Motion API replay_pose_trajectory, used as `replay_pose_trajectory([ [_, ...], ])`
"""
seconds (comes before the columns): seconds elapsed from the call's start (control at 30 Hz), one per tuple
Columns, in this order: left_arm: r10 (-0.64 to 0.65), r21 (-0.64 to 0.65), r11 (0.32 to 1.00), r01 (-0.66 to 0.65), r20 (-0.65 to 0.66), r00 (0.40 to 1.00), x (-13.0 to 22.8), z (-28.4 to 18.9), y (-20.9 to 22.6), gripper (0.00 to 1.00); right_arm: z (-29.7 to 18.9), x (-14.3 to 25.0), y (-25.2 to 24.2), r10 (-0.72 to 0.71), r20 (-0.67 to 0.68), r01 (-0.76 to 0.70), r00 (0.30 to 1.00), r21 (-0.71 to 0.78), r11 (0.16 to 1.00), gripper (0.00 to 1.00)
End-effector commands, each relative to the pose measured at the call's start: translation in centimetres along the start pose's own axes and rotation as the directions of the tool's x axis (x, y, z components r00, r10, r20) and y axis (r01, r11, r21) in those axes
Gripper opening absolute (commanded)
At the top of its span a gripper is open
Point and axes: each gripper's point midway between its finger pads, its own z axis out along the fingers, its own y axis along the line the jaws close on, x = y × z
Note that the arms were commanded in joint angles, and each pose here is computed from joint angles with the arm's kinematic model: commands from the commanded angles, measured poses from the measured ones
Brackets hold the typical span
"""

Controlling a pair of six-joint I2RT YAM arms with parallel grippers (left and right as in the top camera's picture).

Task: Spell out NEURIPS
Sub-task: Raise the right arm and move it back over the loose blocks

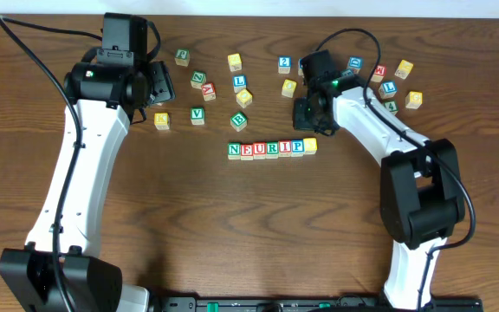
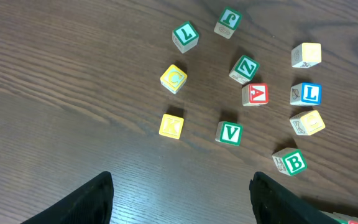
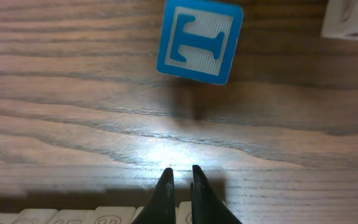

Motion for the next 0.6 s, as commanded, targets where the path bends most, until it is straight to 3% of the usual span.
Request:
replay_pose_trajectory([
  [0.0, -0.012, -0.017, 1.000, 0.012, -0.001, 1.000, -0.1, 0.5, 0.3, 0.70, 1.7, 1.3, -0.2, 0.017, -0.050, -0.017, 0.999, 0.013, 1.000, 0.05],
  [0.57, -0.012, -0.017, 1.000, 0.012, -0.001, 1.000, -0.1, 0.5, 0.3, 0.70, 1.7, 2.4, -0.6, 0.020, -0.097, -0.017, 0.995, 0.027, 0.999, 0.05],
])
